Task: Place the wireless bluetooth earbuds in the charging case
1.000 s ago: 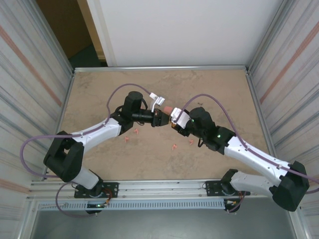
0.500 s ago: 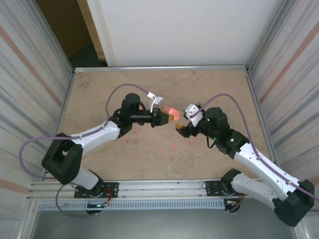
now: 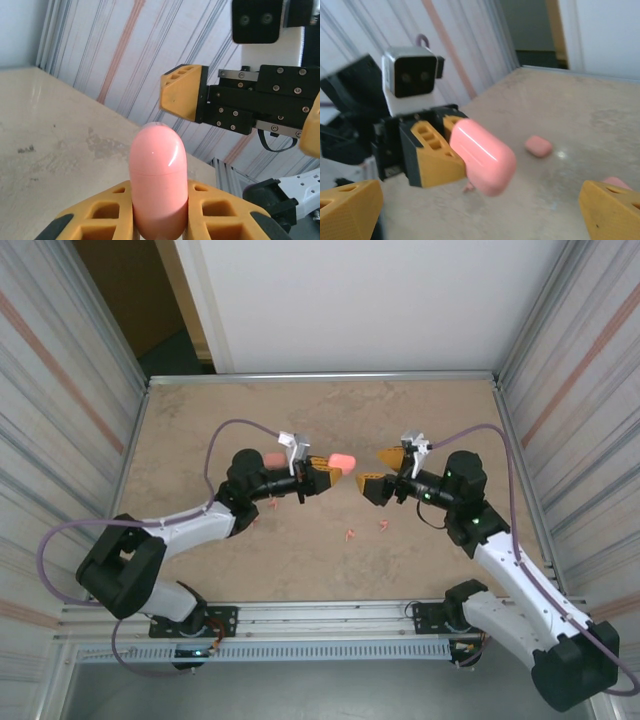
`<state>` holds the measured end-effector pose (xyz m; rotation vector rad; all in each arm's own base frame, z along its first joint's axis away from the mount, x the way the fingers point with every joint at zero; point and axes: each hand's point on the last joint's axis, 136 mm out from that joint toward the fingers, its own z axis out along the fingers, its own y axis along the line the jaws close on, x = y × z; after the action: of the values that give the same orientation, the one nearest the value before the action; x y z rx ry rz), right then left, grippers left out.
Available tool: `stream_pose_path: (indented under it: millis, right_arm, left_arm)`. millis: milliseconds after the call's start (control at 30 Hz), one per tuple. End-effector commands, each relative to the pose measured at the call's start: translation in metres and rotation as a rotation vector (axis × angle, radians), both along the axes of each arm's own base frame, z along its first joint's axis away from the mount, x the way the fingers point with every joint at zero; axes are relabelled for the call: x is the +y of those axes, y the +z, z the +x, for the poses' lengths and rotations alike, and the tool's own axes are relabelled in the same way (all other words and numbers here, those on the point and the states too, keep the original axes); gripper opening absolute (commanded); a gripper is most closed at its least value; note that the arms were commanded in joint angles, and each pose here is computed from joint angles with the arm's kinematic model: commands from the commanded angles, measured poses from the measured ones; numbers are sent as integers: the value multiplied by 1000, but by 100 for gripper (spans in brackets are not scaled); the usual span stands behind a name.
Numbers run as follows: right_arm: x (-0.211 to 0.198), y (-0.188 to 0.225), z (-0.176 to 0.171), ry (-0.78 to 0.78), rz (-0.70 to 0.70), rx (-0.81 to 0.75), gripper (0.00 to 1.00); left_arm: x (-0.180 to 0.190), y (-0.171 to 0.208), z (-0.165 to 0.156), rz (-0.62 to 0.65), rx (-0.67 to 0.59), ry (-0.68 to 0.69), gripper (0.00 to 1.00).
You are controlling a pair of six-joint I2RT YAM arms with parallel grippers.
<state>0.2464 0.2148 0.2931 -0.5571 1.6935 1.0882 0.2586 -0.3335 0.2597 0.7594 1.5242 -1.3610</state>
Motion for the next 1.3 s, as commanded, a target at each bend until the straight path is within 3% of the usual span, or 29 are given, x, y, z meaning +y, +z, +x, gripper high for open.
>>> stream_pose_path:
  millis: [0,300,1267]
  right_arm:
    - [10,32,-7,92,137,23,98]
    - [19,33,6,108,147,63,86]
    - [23,18,40,33,92,83,85]
  left_arm:
    - [5,38,-13,-108,-173,11,0]
    - [9,48,-29,-143,-267,8,0]
    - [7,57,-40,-157,-303,-39,0]
